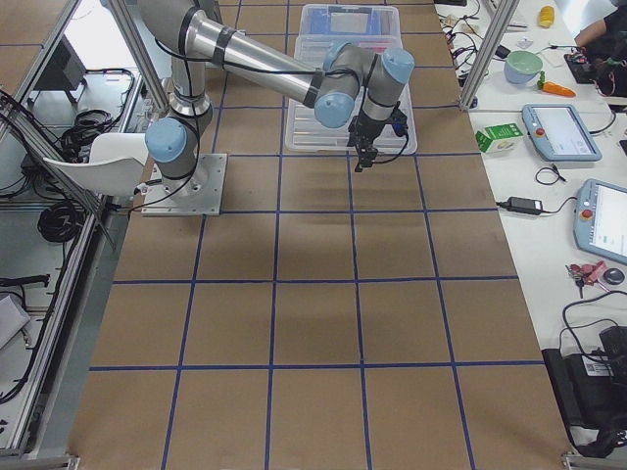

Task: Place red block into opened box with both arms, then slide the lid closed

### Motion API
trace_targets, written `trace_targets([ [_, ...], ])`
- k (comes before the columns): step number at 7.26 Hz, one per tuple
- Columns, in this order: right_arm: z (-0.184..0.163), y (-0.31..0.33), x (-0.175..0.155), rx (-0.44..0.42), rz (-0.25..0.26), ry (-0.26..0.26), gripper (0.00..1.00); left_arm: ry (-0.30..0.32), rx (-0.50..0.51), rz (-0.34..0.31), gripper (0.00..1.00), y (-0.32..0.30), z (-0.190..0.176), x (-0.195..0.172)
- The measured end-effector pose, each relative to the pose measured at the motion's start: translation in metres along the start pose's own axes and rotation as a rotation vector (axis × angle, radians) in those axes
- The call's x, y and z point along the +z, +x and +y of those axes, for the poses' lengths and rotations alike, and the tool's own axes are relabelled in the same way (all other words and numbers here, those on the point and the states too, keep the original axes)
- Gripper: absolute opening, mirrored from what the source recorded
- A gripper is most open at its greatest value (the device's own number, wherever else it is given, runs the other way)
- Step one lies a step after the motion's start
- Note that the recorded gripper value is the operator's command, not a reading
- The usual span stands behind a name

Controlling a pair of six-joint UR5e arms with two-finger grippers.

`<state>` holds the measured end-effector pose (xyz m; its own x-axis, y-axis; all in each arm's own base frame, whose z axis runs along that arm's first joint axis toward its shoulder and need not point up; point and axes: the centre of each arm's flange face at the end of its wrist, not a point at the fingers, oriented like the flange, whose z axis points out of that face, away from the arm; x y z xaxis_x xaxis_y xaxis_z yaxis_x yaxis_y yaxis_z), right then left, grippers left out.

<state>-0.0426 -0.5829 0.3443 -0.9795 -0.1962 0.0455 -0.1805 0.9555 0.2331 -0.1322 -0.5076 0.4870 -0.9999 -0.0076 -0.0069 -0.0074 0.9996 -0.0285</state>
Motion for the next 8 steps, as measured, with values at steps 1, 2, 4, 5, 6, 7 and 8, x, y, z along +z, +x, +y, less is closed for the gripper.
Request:
trace_targets([
  [1,0.001,0.001,-0.002,0.003,-0.003,0.004,1.0,0.0,-0.011,-0.003,1.0,-0.016,-0.003,-0.001],
  [2,0.002,0.001,-0.008,0.009,-0.004,0.017,1.0,-0.008,-0.014,-0.004,1.0,-0.04,-0.005,-0.002],
  [4,-0.002,0.004,-0.043,0.023,0.009,0.074,1.0,-0.03,-0.009,0.003,1.0,-0.093,-0.01,0.004],
  [5,-0.003,0.004,-0.064,0.033,0.018,0.102,1.0,-0.042,0.002,0.009,1.0,-0.119,-0.014,0.01],
  [6,-0.003,0.004,-0.083,0.068,0.025,0.129,1.0,-0.059,0.022,0.017,1.0,-0.15,-0.018,0.02],
  [7,-0.001,0.0,-0.101,0.116,0.026,0.141,1.0,-0.074,0.045,0.035,1.0,-0.179,-0.022,0.033],
  [8,0.003,-0.013,-0.118,0.143,0.026,0.144,1.0,-0.074,0.067,0.059,1.0,-0.206,-0.029,0.049],
])
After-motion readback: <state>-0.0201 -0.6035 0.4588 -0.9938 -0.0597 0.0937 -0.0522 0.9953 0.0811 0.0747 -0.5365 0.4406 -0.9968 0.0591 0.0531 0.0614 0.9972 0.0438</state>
